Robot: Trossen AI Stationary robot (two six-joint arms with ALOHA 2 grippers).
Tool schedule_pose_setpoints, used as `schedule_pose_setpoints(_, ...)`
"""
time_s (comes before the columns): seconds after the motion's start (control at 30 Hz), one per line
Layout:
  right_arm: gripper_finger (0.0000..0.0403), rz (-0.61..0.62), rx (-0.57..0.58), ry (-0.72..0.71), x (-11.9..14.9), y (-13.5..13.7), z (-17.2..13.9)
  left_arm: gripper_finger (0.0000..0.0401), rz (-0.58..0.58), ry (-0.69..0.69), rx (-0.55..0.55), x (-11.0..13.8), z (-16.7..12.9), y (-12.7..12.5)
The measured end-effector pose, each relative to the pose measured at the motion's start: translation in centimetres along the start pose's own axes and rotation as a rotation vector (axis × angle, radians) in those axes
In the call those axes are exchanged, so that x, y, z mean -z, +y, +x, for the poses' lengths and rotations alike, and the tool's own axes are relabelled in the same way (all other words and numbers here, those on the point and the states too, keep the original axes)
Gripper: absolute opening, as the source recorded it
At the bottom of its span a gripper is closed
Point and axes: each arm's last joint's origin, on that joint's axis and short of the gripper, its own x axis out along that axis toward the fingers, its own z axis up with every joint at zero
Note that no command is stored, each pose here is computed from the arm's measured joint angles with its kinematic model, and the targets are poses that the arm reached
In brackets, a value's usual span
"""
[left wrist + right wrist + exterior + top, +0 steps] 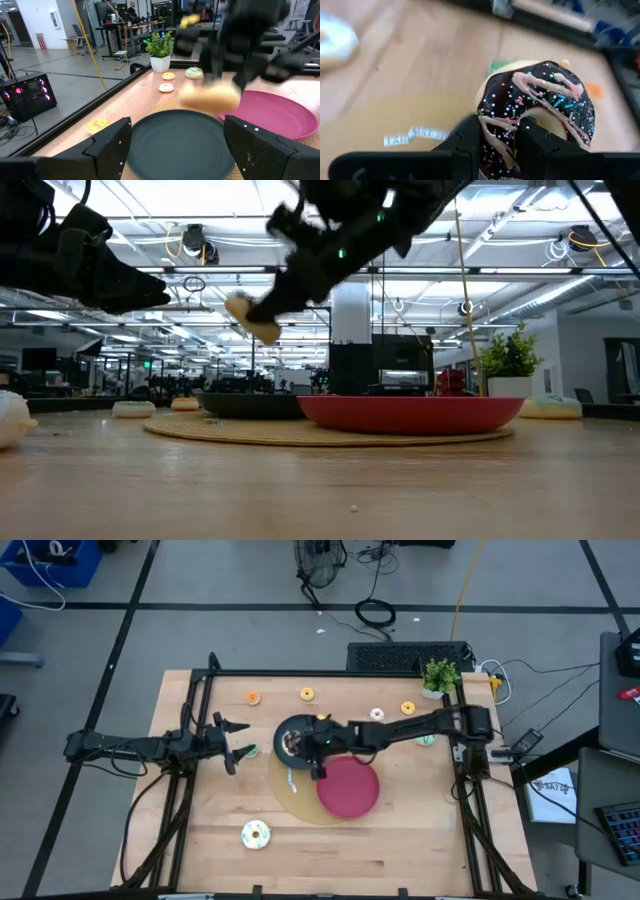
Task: Pick & Place donuts
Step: Put the large black donut on the black plate
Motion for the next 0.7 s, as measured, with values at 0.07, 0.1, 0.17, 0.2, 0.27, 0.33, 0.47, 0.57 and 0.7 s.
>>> schedule_pose_setpoints(0.07, 0.0089, 0.009, -0.010, 0.038, 1.1, 0.4, 1.1, 0.0310, 0.000, -0.001, 0.000, 0.0, 0.0, 0.0)
schedule_pose_setpoints(0.1, 0.0089, 0.017, -0.016, 0.057, 1.6, 0.5, 1.5, 0.0310, 0.000, 0.000, 0.000, 0.0, 0.0, 0.0)
schedule_pose_setpoints(0.17, 0.0089, 0.036, -0.022, 0.079, 2.2, 0.8, 2.1, 0.0310, 0.000, 0.000, 0.000, 0.0, 0.0, 0.0)
schedule_pose_setpoints(0.2, 0.0089, 0.039, -0.023, 0.080, 2.4, 0.9, 2.4, 0.0310, 0.000, 0.000, 0.000, 0.0, 0.0, 0.0)
schedule_pose_setpoints(0.27, 0.0089, 0.037, -0.035, 0.109, 2.9, 1.2, 2.7, 0.0310, 0.000, -0.001, 0.000, 0.0, 0.0, 0.0)
schedule_pose_setpoints(0.33, 0.0089, 0.036, -0.040, 0.113, 3.2, 1.5, 3.1, 0.0310, 0.000, 0.000, 0.000, 0.0, 0.0, 0.0)
schedule_pose_setpoints(0.47, 0.0089, 0.043, -0.056, 0.142, 3.3, 2.0, 3.0, 0.0310, 0.000, 0.000, 0.000, 0.0, 0.0, 0.0)
schedule_pose_setpoints(0.57, 0.0089, 0.040, -0.064, 0.163, 3.5, 2.2, 2.9, 0.0310, 0.000, -0.001, 0.000, 0.0, 0.0, 0.0)
schedule_pose_setpoints(0.7, 0.0089, 0.041, -0.059, 0.167, 3.5, 2.0, 2.9, 0.0310, 0.000, -0.001, 0.000, 0.0, 0.0, 0.0)
